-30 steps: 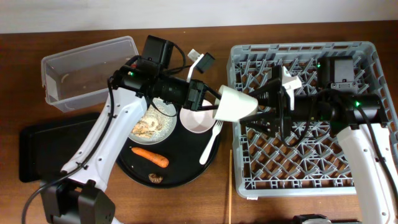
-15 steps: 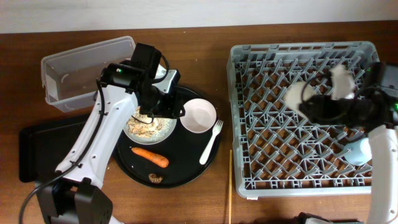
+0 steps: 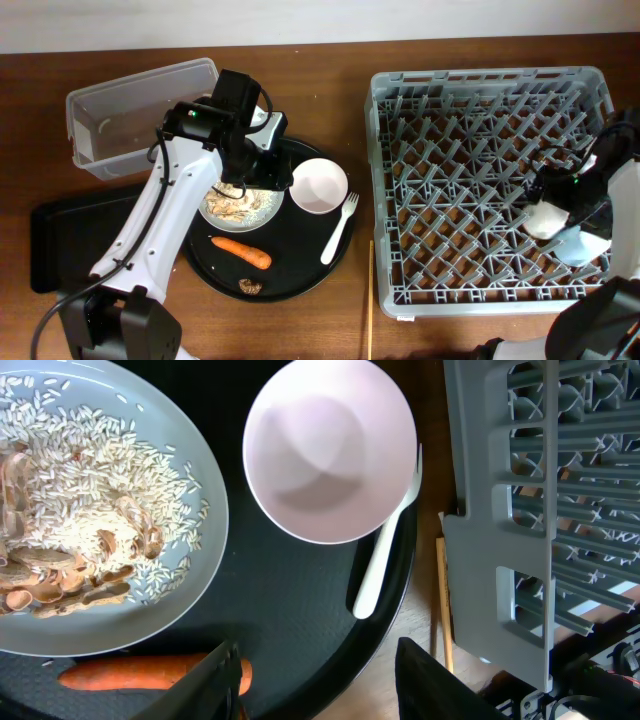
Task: Sort waste into correct bins and load items into the dishwasher rack
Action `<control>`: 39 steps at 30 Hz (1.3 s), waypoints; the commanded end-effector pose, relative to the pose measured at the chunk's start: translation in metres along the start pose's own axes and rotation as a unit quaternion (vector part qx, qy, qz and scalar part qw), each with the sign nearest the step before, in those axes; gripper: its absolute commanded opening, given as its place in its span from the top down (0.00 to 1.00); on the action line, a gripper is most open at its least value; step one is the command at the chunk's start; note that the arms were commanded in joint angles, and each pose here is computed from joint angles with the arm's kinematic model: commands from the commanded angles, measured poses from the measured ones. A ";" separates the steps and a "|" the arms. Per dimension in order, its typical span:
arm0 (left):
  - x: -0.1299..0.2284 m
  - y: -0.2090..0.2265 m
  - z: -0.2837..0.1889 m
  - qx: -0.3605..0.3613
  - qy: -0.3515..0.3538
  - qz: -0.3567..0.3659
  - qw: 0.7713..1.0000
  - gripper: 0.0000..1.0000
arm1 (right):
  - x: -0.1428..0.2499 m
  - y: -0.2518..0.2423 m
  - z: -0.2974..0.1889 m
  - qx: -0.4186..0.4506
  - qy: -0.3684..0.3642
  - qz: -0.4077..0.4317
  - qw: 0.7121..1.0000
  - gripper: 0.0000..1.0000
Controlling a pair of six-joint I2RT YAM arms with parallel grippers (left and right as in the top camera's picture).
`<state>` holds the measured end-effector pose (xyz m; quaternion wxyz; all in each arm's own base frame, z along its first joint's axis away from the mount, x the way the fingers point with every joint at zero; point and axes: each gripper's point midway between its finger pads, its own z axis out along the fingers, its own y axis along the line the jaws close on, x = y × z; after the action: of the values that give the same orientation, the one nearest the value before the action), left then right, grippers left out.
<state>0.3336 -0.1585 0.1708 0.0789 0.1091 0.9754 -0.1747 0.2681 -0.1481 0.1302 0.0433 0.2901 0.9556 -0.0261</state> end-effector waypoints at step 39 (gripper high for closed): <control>-0.022 -0.090 0.041 0.013 -0.002 0.126 0.992 1.00 | 0.102 0.225 -0.124 -0.278 -0.075 -0.339 0.895 0.27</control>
<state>0.3576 -0.2333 0.1617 0.1077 0.1958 0.9606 -0.1650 0.2993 0.0875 0.2405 0.1927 -0.0818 0.9574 0.1988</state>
